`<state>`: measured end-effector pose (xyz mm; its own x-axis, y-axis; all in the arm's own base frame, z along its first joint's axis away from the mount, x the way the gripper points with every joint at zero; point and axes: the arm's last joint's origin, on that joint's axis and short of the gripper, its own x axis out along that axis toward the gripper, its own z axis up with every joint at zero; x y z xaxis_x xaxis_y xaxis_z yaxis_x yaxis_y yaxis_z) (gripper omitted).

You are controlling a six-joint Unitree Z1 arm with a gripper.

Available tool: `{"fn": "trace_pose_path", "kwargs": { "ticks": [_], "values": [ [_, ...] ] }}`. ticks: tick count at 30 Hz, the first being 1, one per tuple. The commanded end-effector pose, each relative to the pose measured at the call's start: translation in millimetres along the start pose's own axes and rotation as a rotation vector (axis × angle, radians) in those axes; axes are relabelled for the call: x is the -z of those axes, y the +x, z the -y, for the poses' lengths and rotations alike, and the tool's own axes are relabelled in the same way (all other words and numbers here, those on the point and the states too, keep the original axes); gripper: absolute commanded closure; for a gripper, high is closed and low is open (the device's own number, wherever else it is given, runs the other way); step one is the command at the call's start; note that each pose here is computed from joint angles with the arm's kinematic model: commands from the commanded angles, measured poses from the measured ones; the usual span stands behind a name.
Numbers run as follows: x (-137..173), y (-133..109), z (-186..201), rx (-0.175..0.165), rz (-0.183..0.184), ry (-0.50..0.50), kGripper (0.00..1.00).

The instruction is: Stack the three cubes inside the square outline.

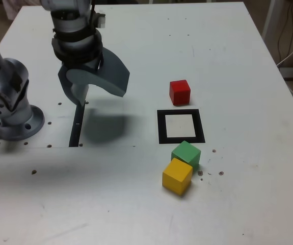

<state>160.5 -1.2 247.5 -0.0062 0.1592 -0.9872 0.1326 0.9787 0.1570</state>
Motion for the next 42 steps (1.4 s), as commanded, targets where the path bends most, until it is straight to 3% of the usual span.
{"fn": "trace_pose_path", "kwargs": {
  "ticks": [1, 18, 35, 42],
  "values": [
    [0.8, -0.4, 0.0, -0.002, 0.003, -0.001, 0.00],
    [0.7, 0.3, 0.1, -0.002, -0.001, 0.000, 0.00],
    [0.3, -12.8, -2.5, -0.015, 0.031, -0.003, 0.00],
    [-17.2, -28.2, -4.9, 0.027, 0.071, -0.009, 0.00]
  ]
}}
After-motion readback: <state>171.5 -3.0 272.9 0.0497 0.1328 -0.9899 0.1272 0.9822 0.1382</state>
